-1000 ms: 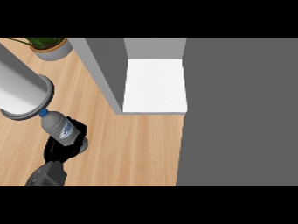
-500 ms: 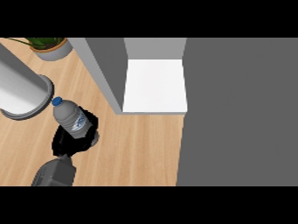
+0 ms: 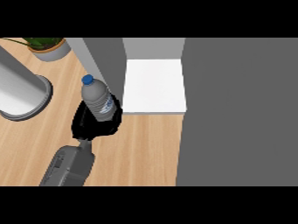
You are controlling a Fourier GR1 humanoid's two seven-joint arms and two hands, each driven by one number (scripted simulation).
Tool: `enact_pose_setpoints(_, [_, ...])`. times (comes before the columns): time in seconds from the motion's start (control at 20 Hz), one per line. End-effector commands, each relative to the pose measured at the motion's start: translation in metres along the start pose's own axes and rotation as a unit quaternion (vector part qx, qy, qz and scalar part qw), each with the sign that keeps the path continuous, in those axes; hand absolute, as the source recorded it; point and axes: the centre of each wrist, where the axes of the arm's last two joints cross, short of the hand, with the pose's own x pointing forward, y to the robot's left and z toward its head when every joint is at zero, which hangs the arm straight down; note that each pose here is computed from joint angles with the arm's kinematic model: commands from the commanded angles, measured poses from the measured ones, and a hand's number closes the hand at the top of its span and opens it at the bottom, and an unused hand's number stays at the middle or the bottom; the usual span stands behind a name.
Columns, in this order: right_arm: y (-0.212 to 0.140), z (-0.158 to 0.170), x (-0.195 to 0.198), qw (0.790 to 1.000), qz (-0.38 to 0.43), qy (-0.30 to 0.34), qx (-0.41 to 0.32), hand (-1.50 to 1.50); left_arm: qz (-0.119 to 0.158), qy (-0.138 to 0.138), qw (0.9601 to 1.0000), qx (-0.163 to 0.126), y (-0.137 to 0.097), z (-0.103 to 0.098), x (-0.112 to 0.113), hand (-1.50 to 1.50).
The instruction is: Pick up the bottled water, place it into the cabinet and close the cabinet
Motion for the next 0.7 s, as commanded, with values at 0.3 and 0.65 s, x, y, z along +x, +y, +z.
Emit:
enact_pose_setpoints(0.3, [-0.006, -0.002, 0.000, 1.000, -0.006, 0.007, -0.004, -1.50, -0.066, -0.009, 0.9978, 0.000, -0.067, -0.049, 0.031, 1.50])
enact_pose_setpoints(0.65, [-0.004, -0.001, 0.005, 1.000, -0.012, 0.006, 0.012, -1.50, -0.133, -0.042, 0.9900, 0.020, -0.082, -0.065, 0.034, 1.50])
